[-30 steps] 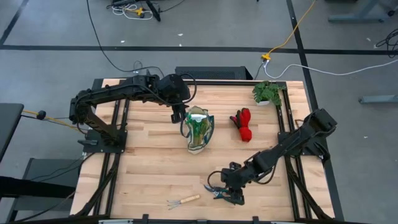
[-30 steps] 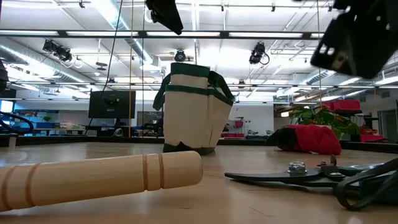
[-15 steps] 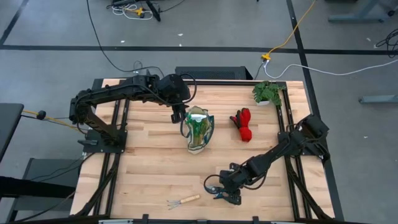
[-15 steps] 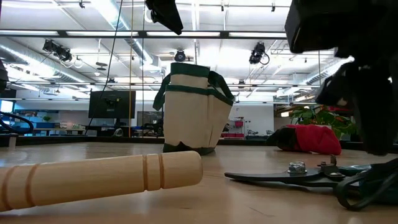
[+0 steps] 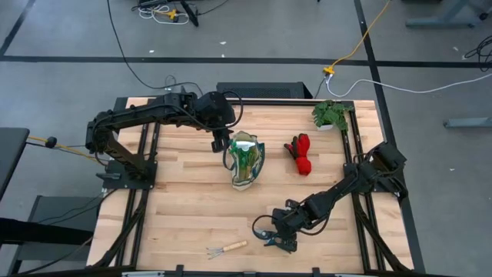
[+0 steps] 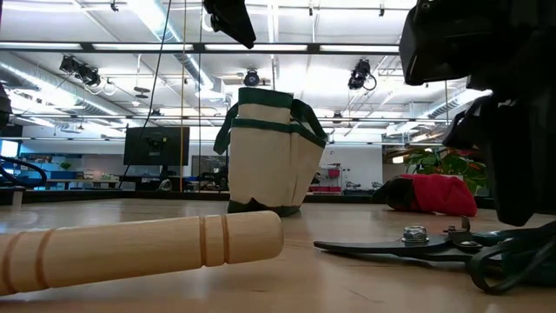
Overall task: Pick & Place Garden tools in Gardening bag
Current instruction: Put the green shear scissors into the brown gardening bag
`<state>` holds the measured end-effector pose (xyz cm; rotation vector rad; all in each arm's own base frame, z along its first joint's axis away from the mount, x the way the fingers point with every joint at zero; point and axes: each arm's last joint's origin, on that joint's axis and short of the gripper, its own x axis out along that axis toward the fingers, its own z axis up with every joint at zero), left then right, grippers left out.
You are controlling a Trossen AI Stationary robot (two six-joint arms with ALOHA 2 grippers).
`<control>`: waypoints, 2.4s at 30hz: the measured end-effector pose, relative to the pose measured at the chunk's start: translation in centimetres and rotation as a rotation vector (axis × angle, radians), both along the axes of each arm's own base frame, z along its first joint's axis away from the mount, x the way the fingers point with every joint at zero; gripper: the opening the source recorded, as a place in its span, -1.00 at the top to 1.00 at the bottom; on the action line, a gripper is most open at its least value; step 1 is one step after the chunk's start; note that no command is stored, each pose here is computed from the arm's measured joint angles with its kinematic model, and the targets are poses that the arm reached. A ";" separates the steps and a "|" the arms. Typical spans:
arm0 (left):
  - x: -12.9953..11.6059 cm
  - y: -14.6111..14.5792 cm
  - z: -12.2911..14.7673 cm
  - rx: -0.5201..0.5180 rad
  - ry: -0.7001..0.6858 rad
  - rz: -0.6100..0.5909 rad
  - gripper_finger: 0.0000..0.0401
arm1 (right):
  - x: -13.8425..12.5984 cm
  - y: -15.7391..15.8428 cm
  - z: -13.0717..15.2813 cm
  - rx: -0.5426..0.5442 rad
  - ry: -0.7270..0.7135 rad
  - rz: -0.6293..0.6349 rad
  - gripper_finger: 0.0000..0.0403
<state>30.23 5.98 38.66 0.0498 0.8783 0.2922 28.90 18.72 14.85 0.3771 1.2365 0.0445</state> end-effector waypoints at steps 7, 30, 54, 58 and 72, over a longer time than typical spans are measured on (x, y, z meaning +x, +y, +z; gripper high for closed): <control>0.0 0.0 0.0 0.000 0.000 0.000 0.19 | 0.0 0.2 -0.7 0.004 0.026 -0.003 0.19; 0.0 0.0 0.0 0.000 0.001 0.000 0.19 | 0.3 0.6 -0.9 0.068 0.032 -0.020 0.19; 0.0 0.0 0.0 0.001 0.001 -0.001 0.19 | 0.5 1.5 -0.4 0.087 0.024 -0.047 0.19; 0.0 0.0 0.0 0.001 0.001 -0.001 0.19 | 0.4 1.7 -0.3 0.092 0.021 -0.056 0.19; 0.0 0.0 0.0 0.001 0.001 -0.001 0.19 | 0.8 2.3 -2.5 0.093 0.063 -0.088 0.19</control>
